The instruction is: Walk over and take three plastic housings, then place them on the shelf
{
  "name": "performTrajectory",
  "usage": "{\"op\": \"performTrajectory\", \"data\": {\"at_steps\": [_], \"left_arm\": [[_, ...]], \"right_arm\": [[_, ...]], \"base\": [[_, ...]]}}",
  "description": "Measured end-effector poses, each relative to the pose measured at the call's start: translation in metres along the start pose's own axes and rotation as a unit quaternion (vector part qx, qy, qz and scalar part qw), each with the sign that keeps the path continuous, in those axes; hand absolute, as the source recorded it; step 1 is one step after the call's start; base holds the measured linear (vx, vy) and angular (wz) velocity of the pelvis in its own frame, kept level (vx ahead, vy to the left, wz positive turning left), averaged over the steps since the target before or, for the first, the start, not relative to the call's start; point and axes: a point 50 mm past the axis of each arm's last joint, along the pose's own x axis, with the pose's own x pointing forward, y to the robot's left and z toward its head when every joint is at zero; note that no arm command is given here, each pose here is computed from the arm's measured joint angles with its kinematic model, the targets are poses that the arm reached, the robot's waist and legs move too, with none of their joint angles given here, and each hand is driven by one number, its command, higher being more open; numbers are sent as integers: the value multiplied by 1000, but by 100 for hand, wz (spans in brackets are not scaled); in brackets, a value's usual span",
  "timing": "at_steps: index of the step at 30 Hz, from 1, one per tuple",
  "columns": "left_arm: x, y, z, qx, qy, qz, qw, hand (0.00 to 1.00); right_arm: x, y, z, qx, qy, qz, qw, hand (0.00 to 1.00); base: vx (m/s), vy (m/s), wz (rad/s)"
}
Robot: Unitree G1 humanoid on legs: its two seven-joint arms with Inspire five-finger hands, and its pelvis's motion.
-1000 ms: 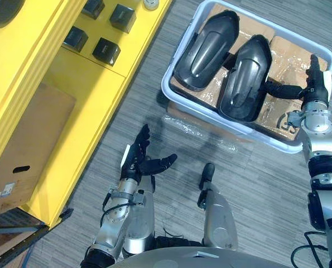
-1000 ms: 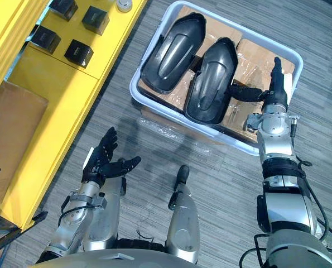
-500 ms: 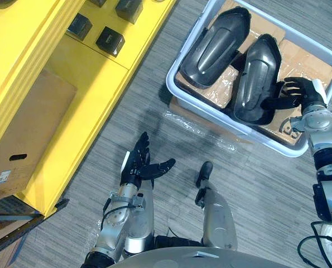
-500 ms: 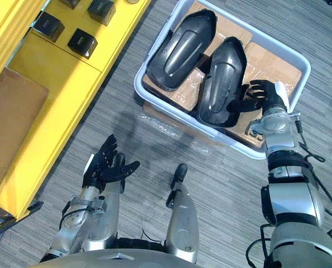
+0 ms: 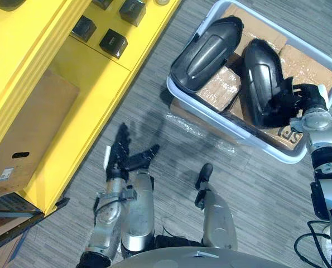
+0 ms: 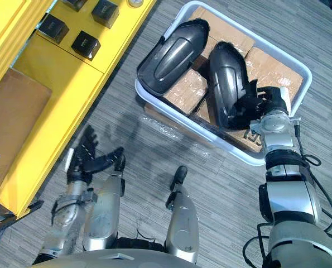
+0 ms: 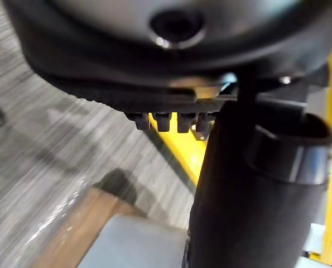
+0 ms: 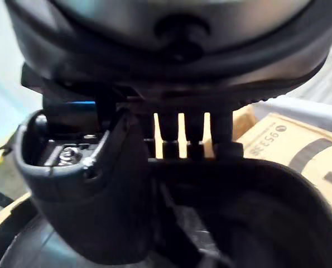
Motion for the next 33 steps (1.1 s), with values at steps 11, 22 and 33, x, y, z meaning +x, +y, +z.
{"op": "performTrajectory", "data": {"at_steps": [11, 22, 33], "left_arm": [[3, 29, 60, -31, -137, 38, 989, 100], [-3, -7, 65, -176, -129, -116, 969, 100], [2, -73, 53, -212, -44, -246, 945, 100]], "right_arm": [[-22, -37, -56, 71, 18, -98, 992, 0], [-81, -1, -19, 100, -217, -162, 957, 0], [-135, 66, 9, 126, -345, -55, 928, 0]], "base": [[43, -1, -9], [79, -13, -7], [12, -3, -3]]}}
